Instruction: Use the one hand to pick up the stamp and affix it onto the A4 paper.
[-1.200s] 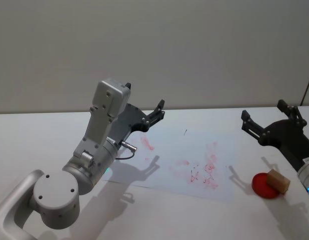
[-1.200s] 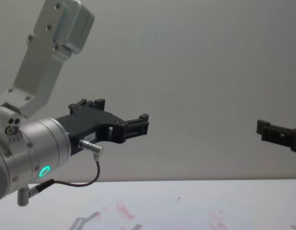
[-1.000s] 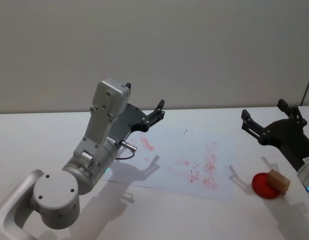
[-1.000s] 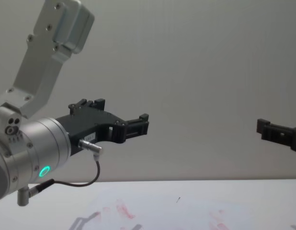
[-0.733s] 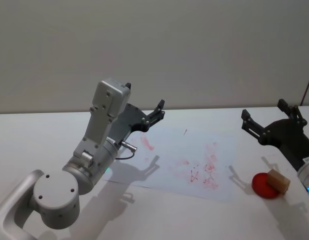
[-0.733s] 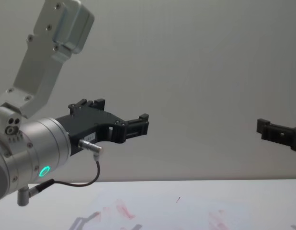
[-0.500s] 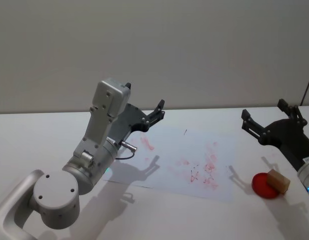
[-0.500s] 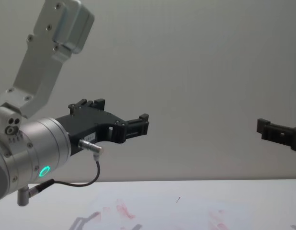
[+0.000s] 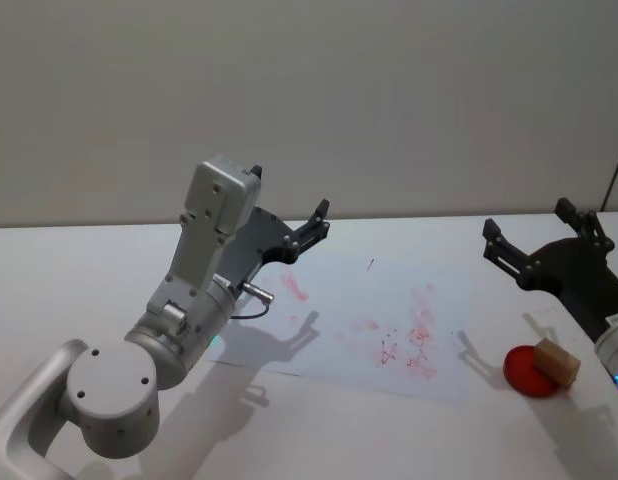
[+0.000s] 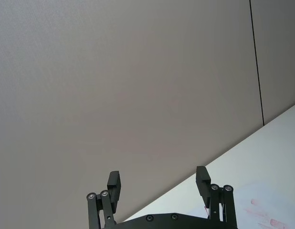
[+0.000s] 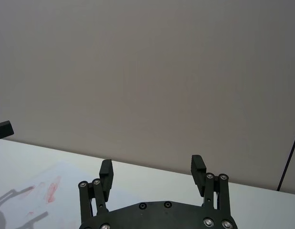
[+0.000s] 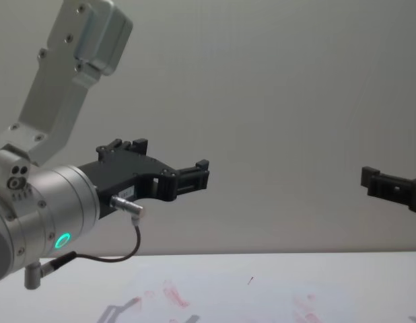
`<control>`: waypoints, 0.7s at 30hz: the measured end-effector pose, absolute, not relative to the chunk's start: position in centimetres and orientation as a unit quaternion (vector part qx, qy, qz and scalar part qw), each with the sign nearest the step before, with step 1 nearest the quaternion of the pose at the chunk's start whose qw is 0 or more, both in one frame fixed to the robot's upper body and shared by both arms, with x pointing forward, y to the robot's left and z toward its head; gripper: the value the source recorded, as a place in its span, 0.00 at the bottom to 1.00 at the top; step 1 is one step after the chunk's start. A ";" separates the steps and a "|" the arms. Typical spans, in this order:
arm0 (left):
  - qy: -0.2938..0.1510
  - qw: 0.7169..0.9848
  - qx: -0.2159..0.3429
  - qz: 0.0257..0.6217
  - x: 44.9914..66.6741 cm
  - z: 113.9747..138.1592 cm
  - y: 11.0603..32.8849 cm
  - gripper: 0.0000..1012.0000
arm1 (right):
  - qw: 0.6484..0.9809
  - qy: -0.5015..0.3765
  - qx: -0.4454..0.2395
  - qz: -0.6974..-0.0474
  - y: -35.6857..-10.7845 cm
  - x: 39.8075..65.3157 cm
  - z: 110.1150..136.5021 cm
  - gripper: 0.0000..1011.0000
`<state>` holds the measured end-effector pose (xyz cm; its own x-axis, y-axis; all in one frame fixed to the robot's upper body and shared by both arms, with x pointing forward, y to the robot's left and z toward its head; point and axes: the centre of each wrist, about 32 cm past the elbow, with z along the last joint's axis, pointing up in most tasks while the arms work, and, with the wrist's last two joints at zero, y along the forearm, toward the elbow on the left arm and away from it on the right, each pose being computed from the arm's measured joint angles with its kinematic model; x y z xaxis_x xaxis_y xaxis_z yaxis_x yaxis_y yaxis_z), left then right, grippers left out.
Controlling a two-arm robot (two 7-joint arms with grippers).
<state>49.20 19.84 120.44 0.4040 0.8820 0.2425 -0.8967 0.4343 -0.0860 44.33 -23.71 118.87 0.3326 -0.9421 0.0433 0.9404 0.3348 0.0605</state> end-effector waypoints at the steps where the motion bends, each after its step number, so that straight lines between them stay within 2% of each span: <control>1: -0.126 0.837 0.029 0.531 49.2 120.4 19.8 0.99 | 0.816 -0.035 0.012 -0.577 -23.7 44.3 118.9 0.99; 21: -0.126 0.837 0.029 0.531 49.2 120.4 19.8 0.99 | 0.817 -0.035 0.011 -0.575 -23.7 44.3 118.9 0.99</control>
